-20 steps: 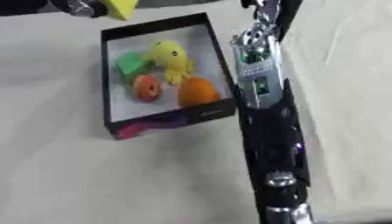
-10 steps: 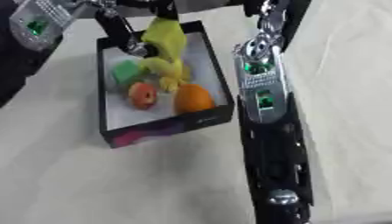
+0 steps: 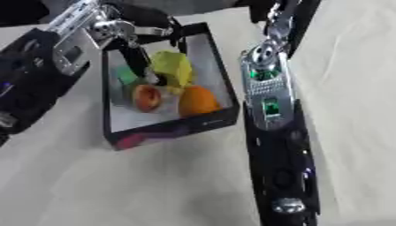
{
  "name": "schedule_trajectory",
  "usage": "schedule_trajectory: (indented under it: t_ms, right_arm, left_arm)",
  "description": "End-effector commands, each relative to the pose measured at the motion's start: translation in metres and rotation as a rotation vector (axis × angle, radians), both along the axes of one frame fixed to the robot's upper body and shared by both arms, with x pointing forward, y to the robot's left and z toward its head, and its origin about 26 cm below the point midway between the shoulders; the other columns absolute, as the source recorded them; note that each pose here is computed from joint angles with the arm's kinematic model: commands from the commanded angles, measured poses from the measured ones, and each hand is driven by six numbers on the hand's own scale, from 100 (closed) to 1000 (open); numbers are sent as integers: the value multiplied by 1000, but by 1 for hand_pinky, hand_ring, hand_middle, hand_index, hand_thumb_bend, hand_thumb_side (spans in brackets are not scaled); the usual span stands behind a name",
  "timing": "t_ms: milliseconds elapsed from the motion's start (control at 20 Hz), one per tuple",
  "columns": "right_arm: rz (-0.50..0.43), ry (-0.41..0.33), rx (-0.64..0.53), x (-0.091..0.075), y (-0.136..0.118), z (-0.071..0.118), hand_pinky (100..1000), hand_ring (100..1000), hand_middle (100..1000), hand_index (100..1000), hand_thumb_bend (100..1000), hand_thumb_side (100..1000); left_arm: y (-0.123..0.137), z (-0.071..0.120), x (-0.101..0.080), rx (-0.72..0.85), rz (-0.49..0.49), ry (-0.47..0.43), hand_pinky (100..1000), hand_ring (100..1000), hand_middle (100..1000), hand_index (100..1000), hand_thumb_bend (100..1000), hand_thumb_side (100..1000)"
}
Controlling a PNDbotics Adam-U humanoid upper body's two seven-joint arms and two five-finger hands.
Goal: Pick up objects on the table and place them in the box.
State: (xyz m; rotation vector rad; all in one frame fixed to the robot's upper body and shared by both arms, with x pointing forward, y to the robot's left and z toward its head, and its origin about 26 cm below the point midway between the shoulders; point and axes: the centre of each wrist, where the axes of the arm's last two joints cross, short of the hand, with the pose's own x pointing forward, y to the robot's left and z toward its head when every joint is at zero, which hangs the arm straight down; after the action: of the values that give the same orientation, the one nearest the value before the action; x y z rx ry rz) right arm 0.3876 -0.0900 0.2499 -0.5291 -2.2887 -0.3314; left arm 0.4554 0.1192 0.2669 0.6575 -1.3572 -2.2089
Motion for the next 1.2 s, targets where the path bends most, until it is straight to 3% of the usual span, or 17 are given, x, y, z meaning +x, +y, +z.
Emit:
schedule_trajectory:
  t_ms: [50,200,250,300,350,500,600,650,800,1000,1200]
  right_arm:
    - [16,-37,16,-6,2,9,918,776,796,894,100,621]
    - [17,-38,18,-7,1,8,918,776,796,894,100,622]
    - [15,-38,17,-7,1,7,918,777,796,894,100,621]
    - [12,-38,15,-7,0,6,918,777,796,894,100,621]
    - [7,-38,14,-8,-2,5,918,777,796,894,100,621]
    - [-7,-35,11,-9,-5,2,918,778,797,895,100,620]
    - [-14,-34,10,-10,-6,-1,917,778,797,895,100,619]
    - [-17,-34,9,-11,-6,-1,917,779,797,895,100,617]
    - [-39,-42,0,-13,-8,-1,916,781,798,895,100,612]
    - [-83,-65,-8,-18,-12,0,915,786,800,897,100,610]
    - [-118,-84,-27,-25,-13,1,913,791,801,896,100,608]
  left_arm:
    - [10,10,5,27,13,-17,884,879,850,938,797,489]
    - [21,15,6,-38,19,-46,905,889,866,962,799,707]
    - [24,21,3,-52,2,-86,941,906,891,955,596,906]
    - [28,26,-2,-68,-22,-136,941,906,891,955,596,906]
    - [34,30,-8,-105,-39,-182,934,898,895,964,479,982]
    - [54,50,-34,-311,-82,-346,920,890,902,989,531,939]
    - [73,66,-59,-531,-83,-464,891,876,890,989,545,850]
    - [84,73,-71,-653,-69,-511,859,859,875,981,542,766]
    - [127,85,-103,-1007,19,-621,827,841,865,1000,562,655]
    - [190,73,-129,-1298,198,-736,798,809,829,1000,665,616]
    - [245,45,-141,-1353,436,-862,798,818,835,1000,712,701]
